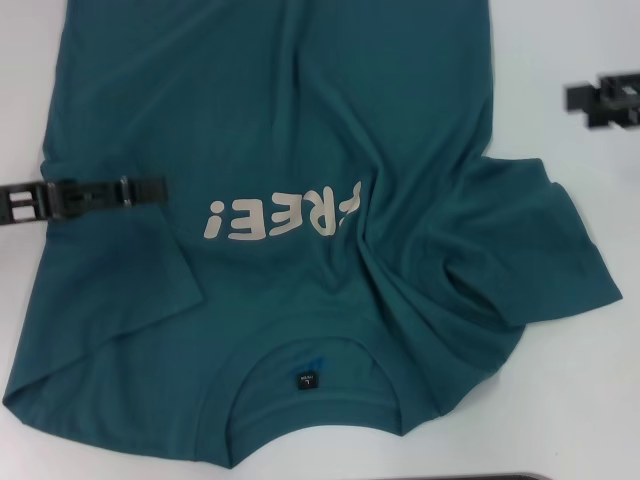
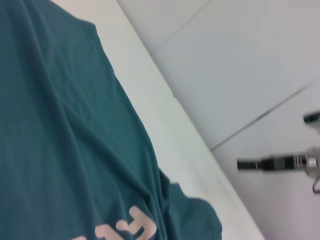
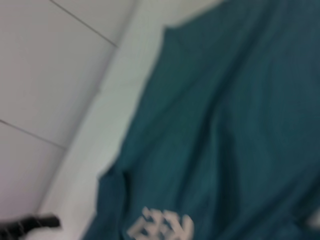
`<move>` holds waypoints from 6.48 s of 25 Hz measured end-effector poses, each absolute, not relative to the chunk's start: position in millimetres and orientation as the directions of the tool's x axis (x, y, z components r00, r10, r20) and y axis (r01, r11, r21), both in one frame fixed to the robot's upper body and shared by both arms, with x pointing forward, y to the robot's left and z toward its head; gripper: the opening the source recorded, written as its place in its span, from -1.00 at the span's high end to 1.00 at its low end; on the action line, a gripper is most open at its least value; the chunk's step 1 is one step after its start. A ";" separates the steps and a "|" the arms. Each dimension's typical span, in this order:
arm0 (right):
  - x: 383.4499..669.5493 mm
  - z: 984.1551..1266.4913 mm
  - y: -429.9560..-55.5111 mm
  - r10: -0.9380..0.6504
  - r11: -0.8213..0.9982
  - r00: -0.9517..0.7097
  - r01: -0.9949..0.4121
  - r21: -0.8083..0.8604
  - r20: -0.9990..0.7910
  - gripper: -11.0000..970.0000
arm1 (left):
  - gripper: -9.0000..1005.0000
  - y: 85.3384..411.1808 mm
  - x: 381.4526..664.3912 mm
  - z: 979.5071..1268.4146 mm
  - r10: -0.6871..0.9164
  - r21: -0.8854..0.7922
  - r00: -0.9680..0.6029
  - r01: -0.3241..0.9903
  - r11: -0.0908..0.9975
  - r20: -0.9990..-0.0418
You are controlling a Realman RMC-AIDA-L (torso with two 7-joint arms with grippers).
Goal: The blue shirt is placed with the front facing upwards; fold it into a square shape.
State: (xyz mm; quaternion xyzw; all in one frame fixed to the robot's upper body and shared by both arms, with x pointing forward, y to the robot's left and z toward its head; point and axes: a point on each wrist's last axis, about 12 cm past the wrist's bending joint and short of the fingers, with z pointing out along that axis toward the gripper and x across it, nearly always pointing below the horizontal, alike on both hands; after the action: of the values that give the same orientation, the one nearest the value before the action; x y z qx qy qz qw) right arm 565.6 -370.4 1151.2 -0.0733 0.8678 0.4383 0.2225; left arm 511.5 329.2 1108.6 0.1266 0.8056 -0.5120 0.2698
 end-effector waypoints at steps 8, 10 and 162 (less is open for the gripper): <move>547.2 1138.3 -391.5 0.079 0.678 -0.941 -0.192 0.709 -0.330 -0.89 | -0.80 330.7 513.9 1113.0 -0.111 -0.765 -0.813 0.479 0.431 -0.572; 546.1 1132.1 -392.9 0.085 0.699 -0.945 -0.169 0.695 -0.315 -0.89 | -0.80 330.6 514.5 1113.5 -0.113 -0.765 -0.812 0.479 0.431 -0.572; 594.7 1118.3 -271.0 0.081 0.571 -0.941 -0.227 0.789 -0.329 -0.07 | -0.80 392.5 503.1 1116.1 -0.469 -0.817 -0.707 0.277 0.505 -0.530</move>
State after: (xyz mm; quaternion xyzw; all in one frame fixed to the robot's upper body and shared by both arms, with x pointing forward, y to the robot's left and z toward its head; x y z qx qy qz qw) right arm 594.7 -271.0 1118.3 -0.0417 0.8704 0.4614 0.1667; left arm 503.1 392.5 1116.1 -0.0614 0.7808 -0.4937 0.3779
